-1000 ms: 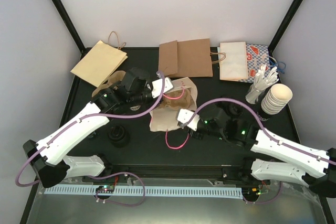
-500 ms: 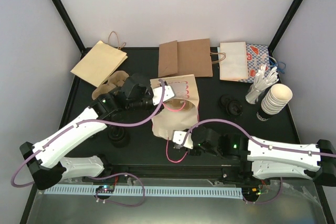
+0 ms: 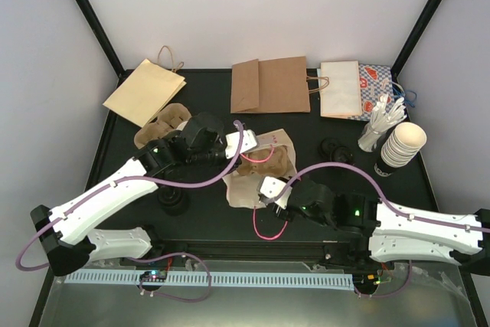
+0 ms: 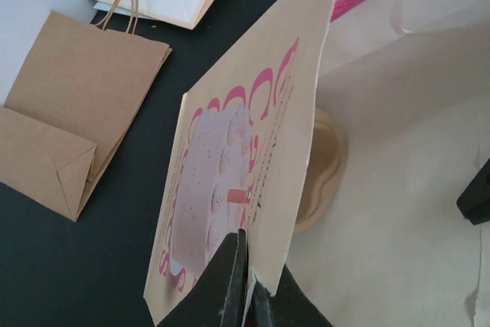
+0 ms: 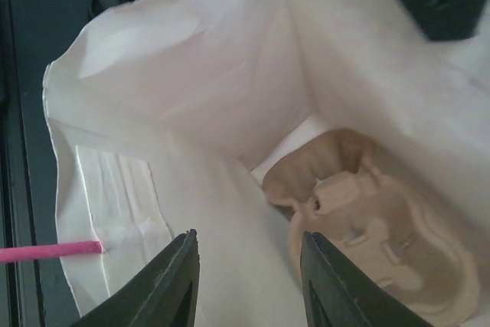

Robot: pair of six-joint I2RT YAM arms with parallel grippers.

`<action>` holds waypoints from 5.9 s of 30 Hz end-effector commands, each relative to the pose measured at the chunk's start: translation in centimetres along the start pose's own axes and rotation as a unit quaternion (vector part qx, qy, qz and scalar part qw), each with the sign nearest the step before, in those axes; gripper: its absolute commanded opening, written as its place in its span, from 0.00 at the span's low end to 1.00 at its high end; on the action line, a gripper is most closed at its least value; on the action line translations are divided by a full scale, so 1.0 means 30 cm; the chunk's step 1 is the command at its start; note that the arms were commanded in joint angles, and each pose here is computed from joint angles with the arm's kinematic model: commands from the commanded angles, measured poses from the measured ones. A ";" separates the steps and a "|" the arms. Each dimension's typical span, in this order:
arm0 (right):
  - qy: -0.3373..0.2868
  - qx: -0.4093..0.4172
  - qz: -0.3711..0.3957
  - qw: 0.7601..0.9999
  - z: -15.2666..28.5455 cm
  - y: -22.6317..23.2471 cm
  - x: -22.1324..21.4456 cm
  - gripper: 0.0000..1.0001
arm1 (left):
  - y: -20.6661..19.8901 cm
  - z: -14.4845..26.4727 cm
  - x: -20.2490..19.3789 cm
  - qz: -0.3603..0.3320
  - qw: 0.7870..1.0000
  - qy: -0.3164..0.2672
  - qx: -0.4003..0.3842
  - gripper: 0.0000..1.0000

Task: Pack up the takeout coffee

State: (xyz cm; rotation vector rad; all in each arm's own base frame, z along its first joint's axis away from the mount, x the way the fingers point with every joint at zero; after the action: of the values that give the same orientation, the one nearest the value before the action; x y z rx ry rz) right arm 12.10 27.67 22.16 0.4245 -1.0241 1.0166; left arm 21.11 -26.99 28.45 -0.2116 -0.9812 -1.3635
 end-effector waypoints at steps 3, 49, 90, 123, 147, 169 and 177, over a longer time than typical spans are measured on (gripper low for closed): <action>-0.045 -0.028 -0.015 0.998 0.091 -0.056 0.114 0.39 | -0.014 0.022 0.068 0.000 0.999 -0.040 -0.007 0.02; 0.086 -0.019 0.146 0.985 0.039 -0.085 0.154 0.07 | 0.007 0.084 0.077 -0.015 0.999 -0.025 0.035 0.02; 0.241 0.006 0.284 0.928 -0.093 -0.042 -0.091 0.01 | -0.136 -0.026 0.069 0.029 0.996 0.007 -0.079 0.02; 0.289 0.004 0.291 0.912 -0.131 -0.048 -0.248 0.01 | -0.136 0.029 0.123 0.031 0.996 -0.026 -0.085 0.02; 0.312 0.003 0.297 0.902 -0.170 -0.046 -0.338 0.01 | -0.242 0.095 0.155 0.026 0.981 -0.076 -0.176 0.02; 0.346 -0.012 0.303 0.888 -0.192 -0.098 -0.420 0.01 | -0.270 0.159 0.167 0.026 0.974 -0.075 -0.212 0.01; 0.344 -0.016 0.307 0.887 -0.217 -0.104 -0.424 0.01 | -0.279 0.206 0.195 0.027 0.969 -0.100 -0.225 0.01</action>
State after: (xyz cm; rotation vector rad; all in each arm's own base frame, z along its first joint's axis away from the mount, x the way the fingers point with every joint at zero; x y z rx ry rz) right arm 15.45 24.92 9.33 -0.2810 -0.5263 1.5652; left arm 12.72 -28.67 27.23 -0.5359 -0.6860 -1.4749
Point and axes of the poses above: each gripper's point midway between its finger pads, its own z axis back along the fingers, its own y axis along the line the jaws close on, x = y × z, the point moved 1 cm from there along z, back along the fingers, and after that the axes turned 14 degrees about -z, right-handed, at the moved point
